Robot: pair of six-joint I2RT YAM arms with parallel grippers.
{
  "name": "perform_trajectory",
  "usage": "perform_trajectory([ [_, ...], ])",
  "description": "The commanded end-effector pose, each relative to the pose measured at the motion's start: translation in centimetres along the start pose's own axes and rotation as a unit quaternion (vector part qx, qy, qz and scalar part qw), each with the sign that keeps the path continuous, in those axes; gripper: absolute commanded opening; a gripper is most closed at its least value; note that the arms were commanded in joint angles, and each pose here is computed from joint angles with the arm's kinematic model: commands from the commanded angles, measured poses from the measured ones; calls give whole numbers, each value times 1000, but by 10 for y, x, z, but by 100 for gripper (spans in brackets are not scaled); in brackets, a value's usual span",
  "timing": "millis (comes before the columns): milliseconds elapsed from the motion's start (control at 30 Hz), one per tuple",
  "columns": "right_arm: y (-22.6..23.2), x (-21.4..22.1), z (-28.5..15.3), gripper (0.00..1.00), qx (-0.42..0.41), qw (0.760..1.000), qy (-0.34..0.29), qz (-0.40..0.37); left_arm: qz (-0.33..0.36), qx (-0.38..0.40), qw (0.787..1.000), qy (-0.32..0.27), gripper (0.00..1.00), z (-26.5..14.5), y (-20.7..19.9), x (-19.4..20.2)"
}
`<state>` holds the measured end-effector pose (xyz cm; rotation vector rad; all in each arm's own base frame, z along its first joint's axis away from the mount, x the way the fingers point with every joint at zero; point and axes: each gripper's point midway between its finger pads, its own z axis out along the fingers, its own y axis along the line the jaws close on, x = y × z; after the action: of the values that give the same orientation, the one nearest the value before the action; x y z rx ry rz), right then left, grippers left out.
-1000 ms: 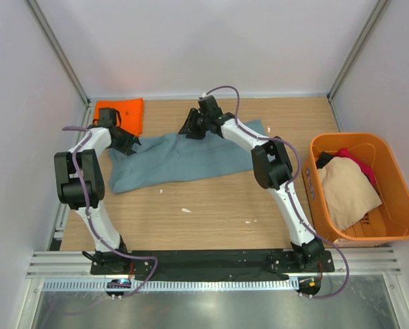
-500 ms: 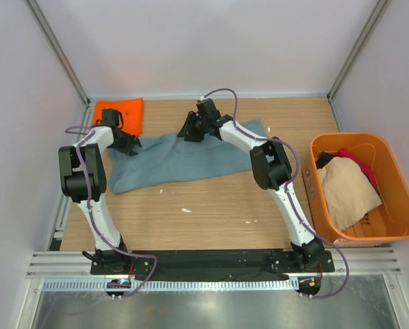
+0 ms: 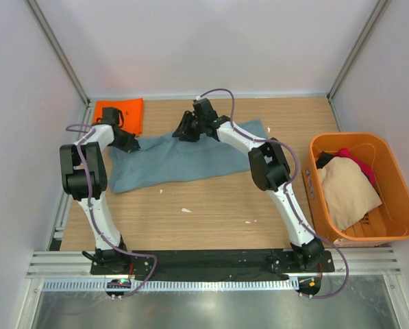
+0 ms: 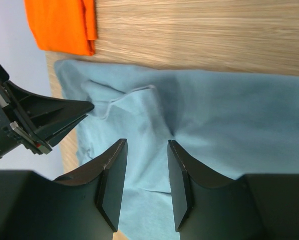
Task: Fold and stack the t-shirts
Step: Fold the tshirt
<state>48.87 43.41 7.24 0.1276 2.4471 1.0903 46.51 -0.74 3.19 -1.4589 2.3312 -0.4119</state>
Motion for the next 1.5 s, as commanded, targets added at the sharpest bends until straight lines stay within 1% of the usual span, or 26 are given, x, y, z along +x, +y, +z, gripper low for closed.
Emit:
perform_trajectory([
  [0, 51, -22, -15, 44, -68, 997, -29, 2, 26, 23, 999, -32, 0, -21, -24, -18],
  [100, 61, -26, -16, 41, -93, 995, -38, 17, 47, 32, 997, -53, 0, -38, -31, -24],
  [167, 65, -26, -16, 37, -101, 994, -39, 16, 58, 45, 995, -67, 0, -52, -40, -31],
  [300, 68, -24, -13, 37, -119, 992, -32, 10, 75, 52, 992, -85, 0, -69, -49, -38],
  [400, 64, -24, -9, 43, -115, 993, -24, 1, 78, 60, 992, -84, 0, -72, -55, -38],
  [467, 67, -29, -10, 48, -121, 992, -31, -6, 79, 64, 992, -78, 0, -72, -56, -37],
  [500, 65, -28, -7, 53, -122, 992, -32, -14, 79, 64, 992, -75, 0, -71, -56, -36],
  [567, 71, -28, -6, 55, -141, 988, -29, -59, 78, 60, 993, -70, 0, -69, -51, -32],
  [633, 58, -16, 7, 57, -151, 984, -6, -90, 77, 60, 993, -69, 0, -71, -50, -31],
  [667, 58, -17, 8, 57, -157, 983, -4, -96, 77, 59, 993, -67, 0, -70, -49, -30],
  [700, 49, -12, 16, 57, -155, 983, 3, -95, 79, 61, 993, -64, 0, -70, -49, -28],
  [900, 37, -14, 30, 51, -159, 981, -10, -112, 82, 60, 993, -62, 0, -70, -47, -28],
  [1233, 29, -16, 44, 47, -162, 980, -19, -115, 88, 66, 992, -60, 0, -73, -50, -26],
  [1267, 25, -13, 49, 46, -161, 981, -15, -109, 88, 64, 992, -60, 0, -72, -49, -26],
  [1300, 32, -17, 48, 39, -176, 978, -21, -107, 88, 63, 992, -58, 0, -72, -48, -25],
  [1333, 37, -19, 48, 37, -188, 976, -27, -106, 88, 63, 992, -59, 0, -72, -49, -26],
  [1467, 37, -19, 53, 29, -197, 976, -26, -89, 92, 67, 992, -61, 0, -74, -51, -27],
])
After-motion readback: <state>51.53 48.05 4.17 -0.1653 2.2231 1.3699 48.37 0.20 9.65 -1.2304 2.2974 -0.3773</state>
